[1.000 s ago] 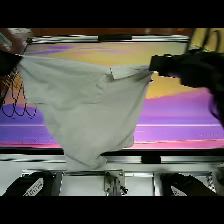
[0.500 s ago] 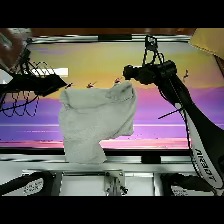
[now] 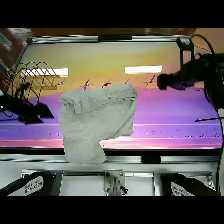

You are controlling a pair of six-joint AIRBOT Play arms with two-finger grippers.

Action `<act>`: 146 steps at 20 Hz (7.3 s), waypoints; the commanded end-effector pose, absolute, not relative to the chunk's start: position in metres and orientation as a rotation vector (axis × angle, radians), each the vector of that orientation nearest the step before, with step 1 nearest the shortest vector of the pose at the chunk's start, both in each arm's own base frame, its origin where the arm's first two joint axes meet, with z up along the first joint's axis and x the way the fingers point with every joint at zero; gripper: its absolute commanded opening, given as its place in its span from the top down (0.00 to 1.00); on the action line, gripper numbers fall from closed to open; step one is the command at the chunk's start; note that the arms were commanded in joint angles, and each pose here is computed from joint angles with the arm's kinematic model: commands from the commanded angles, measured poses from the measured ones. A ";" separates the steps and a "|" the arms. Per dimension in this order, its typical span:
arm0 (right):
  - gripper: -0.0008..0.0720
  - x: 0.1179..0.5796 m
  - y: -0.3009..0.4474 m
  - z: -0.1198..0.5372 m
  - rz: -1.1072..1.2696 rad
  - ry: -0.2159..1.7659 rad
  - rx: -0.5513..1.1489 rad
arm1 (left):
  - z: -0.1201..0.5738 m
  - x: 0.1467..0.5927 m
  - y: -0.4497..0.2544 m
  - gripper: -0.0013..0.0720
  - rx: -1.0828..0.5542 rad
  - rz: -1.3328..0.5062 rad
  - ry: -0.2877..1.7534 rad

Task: Fold the shirts.

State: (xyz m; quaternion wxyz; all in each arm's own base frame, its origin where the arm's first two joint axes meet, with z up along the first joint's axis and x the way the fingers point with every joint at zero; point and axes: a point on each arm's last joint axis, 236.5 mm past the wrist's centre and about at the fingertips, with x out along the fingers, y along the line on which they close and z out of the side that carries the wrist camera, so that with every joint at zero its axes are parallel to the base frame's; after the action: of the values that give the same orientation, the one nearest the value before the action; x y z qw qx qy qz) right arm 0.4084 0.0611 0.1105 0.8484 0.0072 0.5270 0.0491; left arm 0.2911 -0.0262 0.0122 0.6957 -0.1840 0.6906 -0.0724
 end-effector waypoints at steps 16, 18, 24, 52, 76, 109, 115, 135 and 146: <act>0.13 0.298 0.145 -0.041 0.388 1.708 0.319 | -0.094 0.240 -0.086 0.57 -0.659 -0.213 1.536; 0.13 0.287 0.164 -0.057 0.438 1.760 0.255 | -0.093 0.238 -0.087 0.93 -0.657 -0.220 1.541; 0.13 0.261 0.207 -0.111 0.500 1.856 0.085 | -0.088 0.236 -0.089 0.94 -0.632 -0.253 1.533; 0.89 0.218 0.129 0.473 0.539 0.138 0.021 | 0.541 0.154 -0.096 0.94 -0.052 -0.398 -0.331; 0.23 0.482 0.150 0.063 0.142 1.023 0.042 | 0.071 0.383 -0.071 0.28 -0.580 -0.336 0.971; 0.19 0.262 -0.018 -0.041 0.089 1.639 0.433 | -0.094 0.191 -0.060 0.66 -0.826 -0.178 1.551; 0.19 0.252 0.017 -0.078 0.206 1.651 0.259 | -0.093 0.188 -0.063 0.94 -0.830 -0.189 1.563; 0.90 0.283 0.050 -0.118 0.305 1.588 0.065 | -0.092 0.187 -0.063 0.94 -0.834 -0.190 1.568; 0.90 0.299 0.067 -0.039 0.352 1.347 0.091 | -0.022 0.226 -0.048 0.94 -0.661 -0.285 1.398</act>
State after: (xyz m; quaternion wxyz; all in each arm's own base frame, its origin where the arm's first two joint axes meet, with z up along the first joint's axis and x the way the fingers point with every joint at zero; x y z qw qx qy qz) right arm 0.2931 0.0551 -0.0705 0.7376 0.0224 0.6580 0.1497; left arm 0.2116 -0.0530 -0.0522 0.6716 -0.3259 0.6561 -0.1105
